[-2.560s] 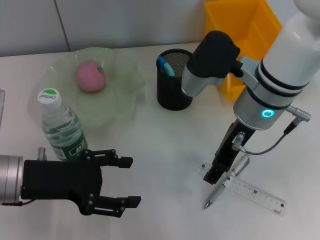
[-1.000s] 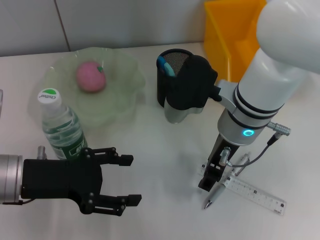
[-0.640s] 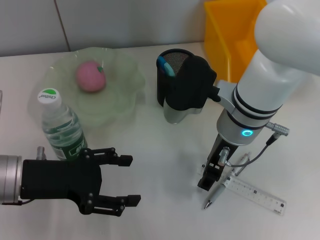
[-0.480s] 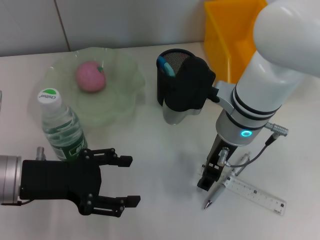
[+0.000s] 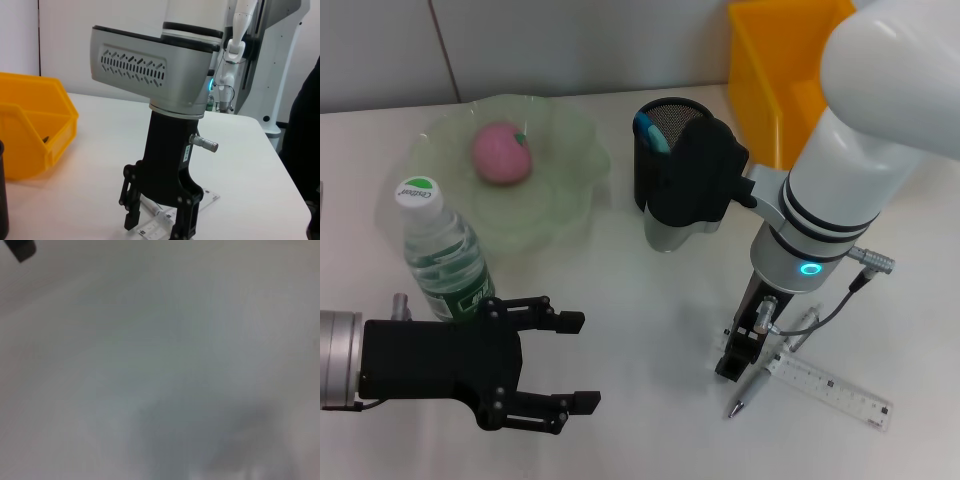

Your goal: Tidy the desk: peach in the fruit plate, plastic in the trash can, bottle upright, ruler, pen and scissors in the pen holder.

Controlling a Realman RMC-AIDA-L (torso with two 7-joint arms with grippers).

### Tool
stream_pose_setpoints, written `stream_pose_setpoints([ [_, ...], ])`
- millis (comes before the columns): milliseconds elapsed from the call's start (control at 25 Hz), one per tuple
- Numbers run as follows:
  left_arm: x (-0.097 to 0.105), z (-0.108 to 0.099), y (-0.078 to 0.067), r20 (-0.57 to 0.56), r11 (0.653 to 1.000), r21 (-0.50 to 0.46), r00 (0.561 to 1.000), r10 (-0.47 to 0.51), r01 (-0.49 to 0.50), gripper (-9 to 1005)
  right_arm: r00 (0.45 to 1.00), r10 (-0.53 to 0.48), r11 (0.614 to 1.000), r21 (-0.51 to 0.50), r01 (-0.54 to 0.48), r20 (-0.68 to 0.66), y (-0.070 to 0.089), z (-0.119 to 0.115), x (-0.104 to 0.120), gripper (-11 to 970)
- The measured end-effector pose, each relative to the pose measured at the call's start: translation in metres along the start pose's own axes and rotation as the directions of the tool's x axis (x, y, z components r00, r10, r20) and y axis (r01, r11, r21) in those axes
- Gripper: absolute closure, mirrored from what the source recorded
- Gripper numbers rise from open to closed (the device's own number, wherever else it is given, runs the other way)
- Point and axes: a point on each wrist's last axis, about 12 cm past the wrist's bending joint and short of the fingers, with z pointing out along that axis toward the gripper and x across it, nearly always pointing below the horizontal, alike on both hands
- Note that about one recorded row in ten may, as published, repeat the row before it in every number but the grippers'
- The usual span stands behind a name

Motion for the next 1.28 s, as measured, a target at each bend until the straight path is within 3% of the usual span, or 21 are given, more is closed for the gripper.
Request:
stream_pose_setpoints([
  [320, 0.0, -0.001, 0.0, 0.004, 1.0, -0.005, 1.0, -0.001, 0.001, 160, 1.0, 0.006, 1.0, 0.0, -0.006, -0.002, -0.001, 0.001, 0.0, 402],
  [440, 0.0, -0.001, 0.0, 0.004, 1.0, -0.005, 1.0, -0.001, 0.001, 160, 1.0, 0.008, 1.0, -0.001, -0.008, -0.003, -0.001, 0.001, 0.001, 577],
  [800, -0.002, -0.001, 0.0, 0.004, 1.0, -0.002, 1.0, 0.002, -0.002, 160, 1.0, 0.016, 1.0, 0.005, -0.016, 0.019, -0.001, -0.005, -0.002, 578],
  [1000, -0.001, -0.002, 0.0, 0.004, 1.0, -0.003, 1.0, 0.001, -0.001, 160, 0.994, 0.049, 0.999, 0.005, -0.049, 0.095, -0.008, -0.031, -0.006, 578],
  [1160, -0.001, -0.002, 0.0, 0.004, 1.0, -0.003, 1.0, 0.0, 0.0, 160, 0.967, 0.086, 0.995, 0.029, -0.095, 0.239, -0.023, -0.075, -0.007, 578],
  [1280, -0.001, -0.002, 0.0, 0.004, 1.0, -0.003, 1.0, 0.0, 0.0, 160, 0.949, 0.091, 0.992, 0.053, -0.112, 0.303, -0.03, -0.092, -0.006, 578],
])
